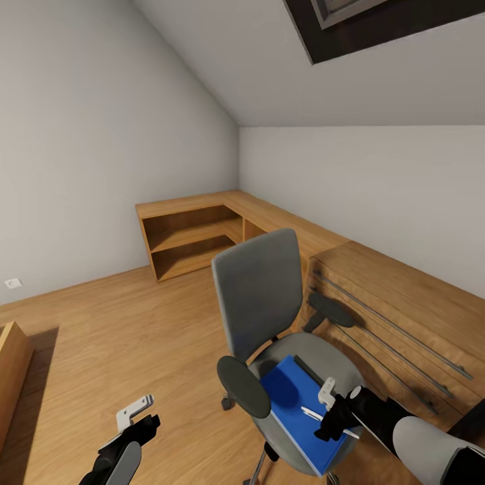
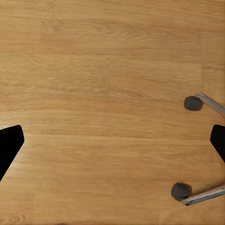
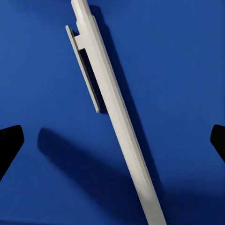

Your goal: In the bedroom, organize the workspace by keeping the computer under the desk, ensuring the monitor is on the desk, placing the keyboard on the desk next to the monitor, placing the mouse on the desk next to the keyboard, moving the folder from the swivel chair onto the desk next to the mouse, stacking the notebook on top of the folder with the pen on top of the notebook, and positioning the swivel chair next to the desk.

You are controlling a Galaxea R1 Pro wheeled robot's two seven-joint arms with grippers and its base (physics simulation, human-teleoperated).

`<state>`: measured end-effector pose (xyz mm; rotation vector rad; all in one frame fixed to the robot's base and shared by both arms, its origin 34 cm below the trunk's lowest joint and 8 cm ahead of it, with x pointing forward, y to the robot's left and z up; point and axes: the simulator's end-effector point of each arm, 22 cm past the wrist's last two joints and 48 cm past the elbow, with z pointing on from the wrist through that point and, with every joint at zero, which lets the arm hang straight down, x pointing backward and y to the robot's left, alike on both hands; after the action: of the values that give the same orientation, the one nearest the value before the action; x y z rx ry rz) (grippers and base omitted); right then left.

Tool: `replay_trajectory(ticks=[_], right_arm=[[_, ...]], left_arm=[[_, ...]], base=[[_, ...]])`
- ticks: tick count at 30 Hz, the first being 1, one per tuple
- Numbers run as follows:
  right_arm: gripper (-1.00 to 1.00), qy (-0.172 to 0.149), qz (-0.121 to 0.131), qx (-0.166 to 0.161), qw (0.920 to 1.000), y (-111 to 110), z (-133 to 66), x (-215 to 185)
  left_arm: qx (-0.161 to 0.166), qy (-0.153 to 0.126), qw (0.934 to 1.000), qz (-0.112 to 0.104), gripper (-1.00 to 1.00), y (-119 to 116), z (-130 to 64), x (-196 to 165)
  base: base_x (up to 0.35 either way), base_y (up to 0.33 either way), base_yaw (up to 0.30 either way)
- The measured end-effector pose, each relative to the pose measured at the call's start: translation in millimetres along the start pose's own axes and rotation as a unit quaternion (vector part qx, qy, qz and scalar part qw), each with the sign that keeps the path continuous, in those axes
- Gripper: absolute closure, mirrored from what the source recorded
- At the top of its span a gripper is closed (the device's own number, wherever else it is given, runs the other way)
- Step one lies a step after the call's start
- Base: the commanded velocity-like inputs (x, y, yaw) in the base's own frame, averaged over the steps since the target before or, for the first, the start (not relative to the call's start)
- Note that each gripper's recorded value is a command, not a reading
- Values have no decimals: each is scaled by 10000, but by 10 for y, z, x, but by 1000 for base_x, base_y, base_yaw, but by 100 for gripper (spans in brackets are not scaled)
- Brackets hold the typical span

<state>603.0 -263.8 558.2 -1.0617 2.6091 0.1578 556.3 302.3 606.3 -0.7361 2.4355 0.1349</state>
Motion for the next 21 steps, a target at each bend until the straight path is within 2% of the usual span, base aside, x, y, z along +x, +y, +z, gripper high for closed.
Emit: replay_trajectory(ticks=[21], right_arm=[[-100, -4, -2, 1, 10000, 6, 50, 13]], left_arm=[[2, 0, 10000, 3, -100, 3, 41, 33]], base=[[0, 0, 0]])
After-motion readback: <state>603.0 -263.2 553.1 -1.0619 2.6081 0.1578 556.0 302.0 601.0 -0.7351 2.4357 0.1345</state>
